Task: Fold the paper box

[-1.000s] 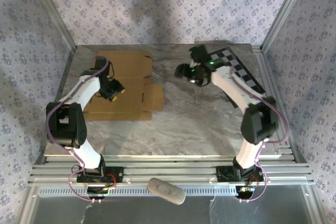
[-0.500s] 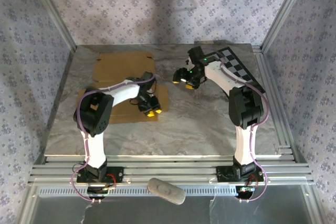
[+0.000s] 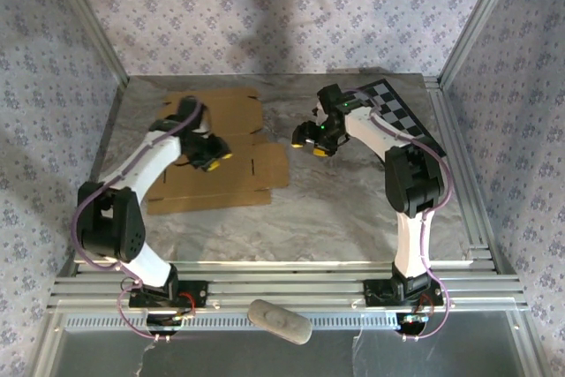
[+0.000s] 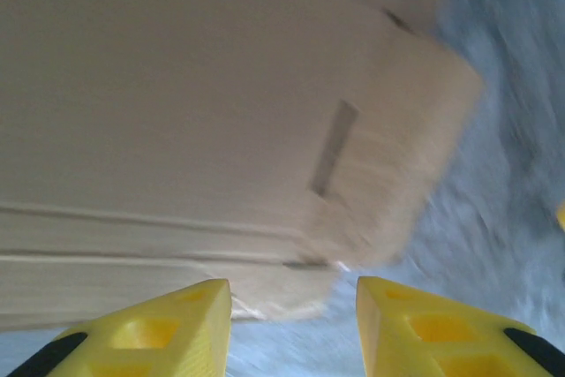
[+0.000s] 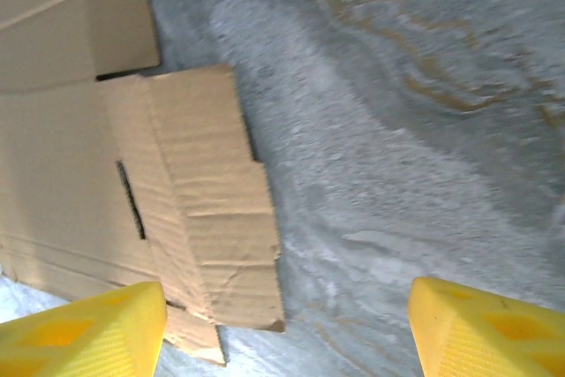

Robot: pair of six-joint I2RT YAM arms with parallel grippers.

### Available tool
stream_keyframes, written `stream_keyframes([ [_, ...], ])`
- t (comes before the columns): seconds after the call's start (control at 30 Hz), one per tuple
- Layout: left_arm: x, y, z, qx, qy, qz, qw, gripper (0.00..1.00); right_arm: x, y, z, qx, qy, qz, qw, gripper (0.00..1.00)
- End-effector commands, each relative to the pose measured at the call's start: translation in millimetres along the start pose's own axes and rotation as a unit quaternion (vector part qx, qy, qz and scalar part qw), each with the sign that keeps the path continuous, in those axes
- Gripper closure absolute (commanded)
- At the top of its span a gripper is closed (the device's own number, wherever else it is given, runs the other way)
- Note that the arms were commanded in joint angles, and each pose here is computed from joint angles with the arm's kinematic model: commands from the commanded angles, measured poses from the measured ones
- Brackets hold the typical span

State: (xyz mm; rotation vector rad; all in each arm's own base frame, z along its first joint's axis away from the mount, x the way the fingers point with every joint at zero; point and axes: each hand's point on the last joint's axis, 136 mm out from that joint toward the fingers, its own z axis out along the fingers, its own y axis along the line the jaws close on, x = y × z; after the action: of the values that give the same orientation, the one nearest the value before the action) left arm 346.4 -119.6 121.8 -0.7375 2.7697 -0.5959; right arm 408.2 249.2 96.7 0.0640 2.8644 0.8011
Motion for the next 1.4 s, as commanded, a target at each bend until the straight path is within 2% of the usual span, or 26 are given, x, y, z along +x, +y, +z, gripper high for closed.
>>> stream_keyframes([
  [0.0, 6, 52, 19, -0.071, 0.047, -0.017, 0.996, 0.59, -3, 24, -9, -0.030, -0.002, -0.020, 0.999, 0.26],
  [0.13, 0, 64, 34, -0.082, 0.057, -0.019, 0.995, 0.59, -2, 29, -7, -0.038, 0.002, -0.019, 0.999, 0.25],
  [0.23, 12, 66, 56, -0.074, 0.085, -0.024, 0.993, 0.60, -1, 29, -3, -0.040, 0.013, -0.016, 0.999, 0.25],
  [0.4, 60, 50, 85, -0.089, 0.136, 0.031, 0.986, 0.62, -5, 16, -7, -0.027, 0.013, -0.014, 0.999, 0.25],
  [0.57, 113, 24, 103, -0.086, 0.158, 0.082, 0.980, 0.62, -16, -12, -19, -0.019, 0.001, 0.009, 1.000, 0.25],
  [0.7, 133, 1, 100, -0.078, 0.156, 0.123, 0.977, 0.63, -19, -33, -23, -0.009, -0.002, 0.019, 1.000, 0.25],
  [0.87, 111, -15, 62, -0.077, 0.101, 0.141, 0.982, 0.57, -18, -53, -23, 0.005, 0.003, 0.032, 0.999, 0.25],
  [0.97, 93, -20, 32, -0.055, 0.067, 0.121, 0.989, 0.53, -14, -60, -22, 0.013, 0.006, 0.038, 0.999, 0.25],
  [1.03, 85, -10, 16, -0.048, 0.055, 0.089, 0.993, 0.51, -11, -62, -18, 0.014, 0.011, 0.041, 0.999, 0.25],
  [1.2, 77, 49, -9, -0.047, 0.048, -0.008, 0.998, 0.49, -5, -64, -4, 0.011, 0.028, 0.047, 0.998, 0.25],
  [1.37, 79, 114, -19, -0.037, 0.050, -0.127, 0.990, 0.46, 3, -59, 5, 0.008, 0.047, 0.048, 0.998, 0.25],
])
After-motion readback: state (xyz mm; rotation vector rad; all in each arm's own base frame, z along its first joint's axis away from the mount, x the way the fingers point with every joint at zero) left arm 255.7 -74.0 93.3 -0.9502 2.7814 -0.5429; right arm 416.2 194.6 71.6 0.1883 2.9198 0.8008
